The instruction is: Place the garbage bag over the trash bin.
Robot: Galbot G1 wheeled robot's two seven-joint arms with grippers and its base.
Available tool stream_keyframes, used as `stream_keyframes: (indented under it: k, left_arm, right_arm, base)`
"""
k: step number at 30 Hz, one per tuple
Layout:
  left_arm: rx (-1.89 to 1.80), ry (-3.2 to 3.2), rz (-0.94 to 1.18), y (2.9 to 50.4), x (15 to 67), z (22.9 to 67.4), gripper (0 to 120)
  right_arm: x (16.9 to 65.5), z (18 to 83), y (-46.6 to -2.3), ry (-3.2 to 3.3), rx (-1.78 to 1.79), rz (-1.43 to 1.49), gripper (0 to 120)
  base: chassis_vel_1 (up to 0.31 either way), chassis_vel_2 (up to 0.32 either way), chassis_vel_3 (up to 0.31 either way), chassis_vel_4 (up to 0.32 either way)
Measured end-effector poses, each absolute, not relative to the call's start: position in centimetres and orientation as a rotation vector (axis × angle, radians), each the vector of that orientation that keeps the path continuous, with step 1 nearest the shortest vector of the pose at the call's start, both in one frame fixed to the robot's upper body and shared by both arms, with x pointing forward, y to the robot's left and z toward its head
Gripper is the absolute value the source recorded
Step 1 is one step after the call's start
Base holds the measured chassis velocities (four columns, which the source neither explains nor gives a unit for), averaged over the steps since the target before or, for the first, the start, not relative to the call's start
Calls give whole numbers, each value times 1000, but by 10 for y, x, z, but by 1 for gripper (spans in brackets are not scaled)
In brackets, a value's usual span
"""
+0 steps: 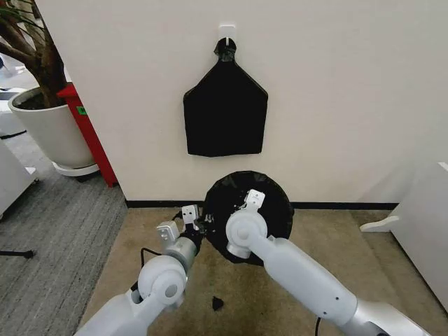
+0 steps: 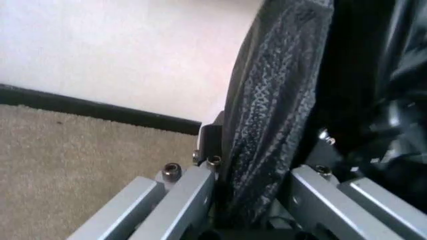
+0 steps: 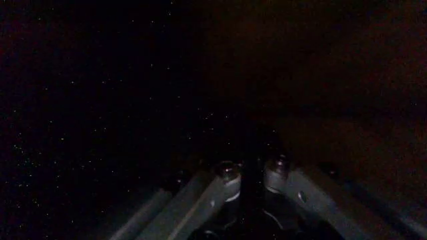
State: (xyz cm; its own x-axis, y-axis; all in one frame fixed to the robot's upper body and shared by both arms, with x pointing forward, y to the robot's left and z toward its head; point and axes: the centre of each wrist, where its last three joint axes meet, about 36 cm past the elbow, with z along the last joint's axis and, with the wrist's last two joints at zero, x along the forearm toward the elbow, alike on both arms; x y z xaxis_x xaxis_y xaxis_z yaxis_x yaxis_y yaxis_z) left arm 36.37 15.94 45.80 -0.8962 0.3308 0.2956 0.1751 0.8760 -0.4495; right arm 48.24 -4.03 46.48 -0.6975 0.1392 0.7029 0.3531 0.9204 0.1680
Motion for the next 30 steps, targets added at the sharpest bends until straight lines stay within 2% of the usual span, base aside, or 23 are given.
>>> stream_keyframes:
  k: [3,12,24,30]
  left_arm:
    - [-376,-2680,592,160,364,458,0]
    - [-377,-2672,600,159,362,456,0]
    - [-404,-2659,597,161,350,456,0]
    - [-401,-2661,599,163,350,456,0]
  right_arm:
    - [487,459,-43,-2345,-362,-376,0]
    - [456,489,-19,-2371,-217,-424,0]
    - [500,476,-3,-2338,-268,-477,0]
    - [494,479,-2,-2344,-249,-496,0]
  base:
    - [0,0,0,0]
    - [0,0,0,0]
    - [0,0,0,0]
    - [0,0,0,0]
